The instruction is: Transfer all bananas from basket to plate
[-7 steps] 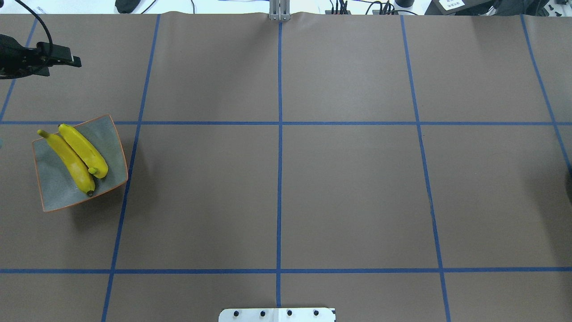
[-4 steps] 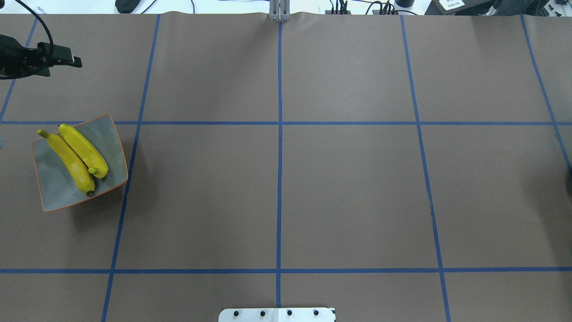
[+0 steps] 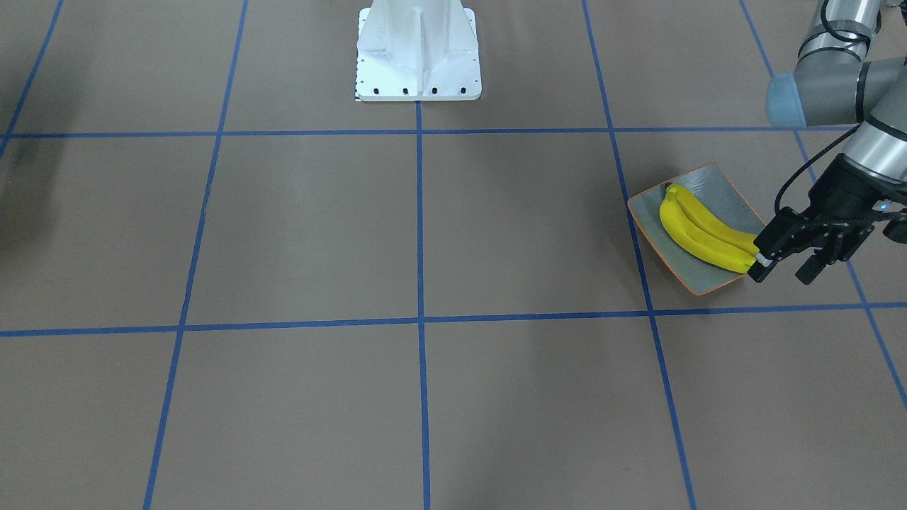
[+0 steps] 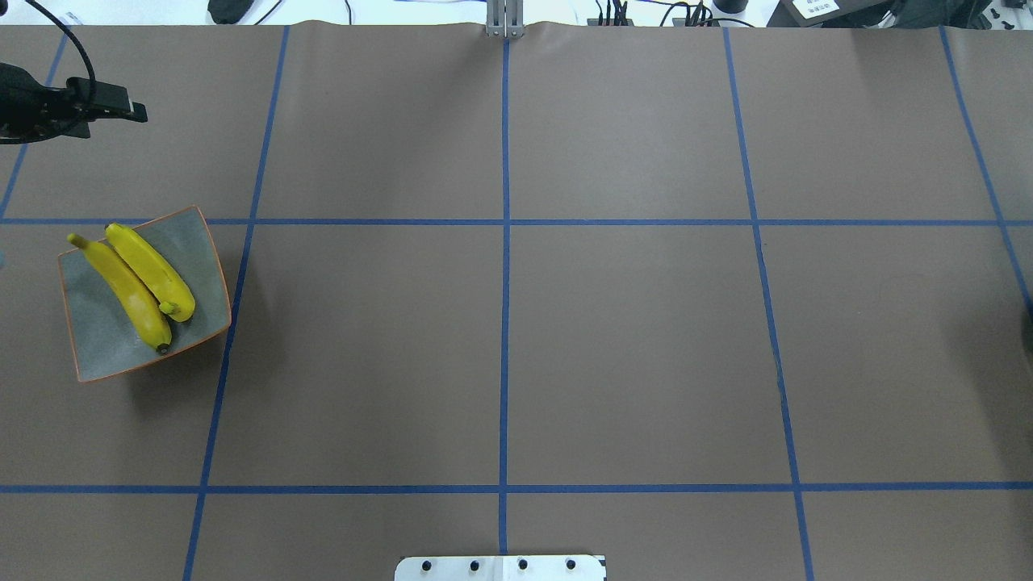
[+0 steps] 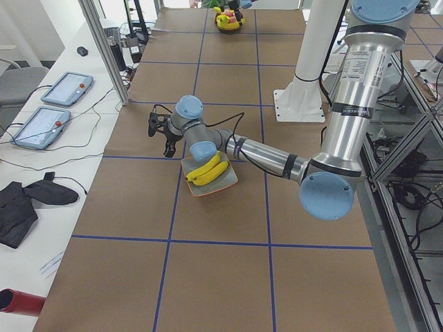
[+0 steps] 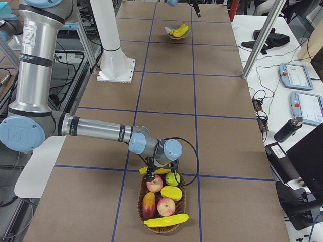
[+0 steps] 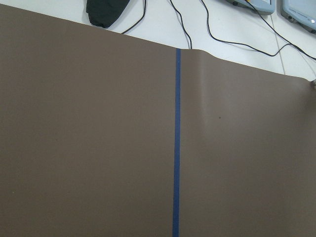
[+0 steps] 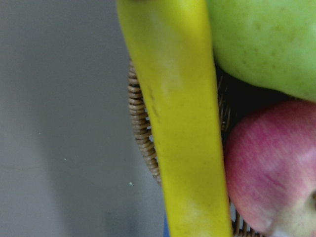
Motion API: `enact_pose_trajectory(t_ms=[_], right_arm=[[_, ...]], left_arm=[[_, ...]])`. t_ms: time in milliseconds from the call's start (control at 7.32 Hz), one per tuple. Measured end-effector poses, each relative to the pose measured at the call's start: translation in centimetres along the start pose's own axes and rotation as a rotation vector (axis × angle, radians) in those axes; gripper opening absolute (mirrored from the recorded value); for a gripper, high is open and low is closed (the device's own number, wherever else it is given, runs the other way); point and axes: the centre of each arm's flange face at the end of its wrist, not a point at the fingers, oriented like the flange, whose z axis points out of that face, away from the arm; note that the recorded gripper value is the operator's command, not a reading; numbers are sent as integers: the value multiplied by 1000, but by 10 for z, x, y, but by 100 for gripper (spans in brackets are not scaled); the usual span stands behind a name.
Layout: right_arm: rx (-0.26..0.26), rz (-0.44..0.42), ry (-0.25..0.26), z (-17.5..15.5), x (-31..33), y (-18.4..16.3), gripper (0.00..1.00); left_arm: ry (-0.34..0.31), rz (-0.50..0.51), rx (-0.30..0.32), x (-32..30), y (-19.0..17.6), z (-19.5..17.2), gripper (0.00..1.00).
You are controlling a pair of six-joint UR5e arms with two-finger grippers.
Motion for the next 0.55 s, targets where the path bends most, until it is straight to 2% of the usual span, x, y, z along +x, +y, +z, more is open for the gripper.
enact_pose_trajectory(t_ms=[137, 410, 547], right_arm=[[-3, 3, 1, 1, 2, -1, 87], [-11, 11, 1, 5, 5, -3, 61], [-13, 13, 1, 7, 8, -3, 42]], left_arm=[[1, 1, 0, 0, 0, 0, 100], [0, 1, 0, -1, 1, 0, 100], [0, 2, 0, -1, 1, 0, 100]])
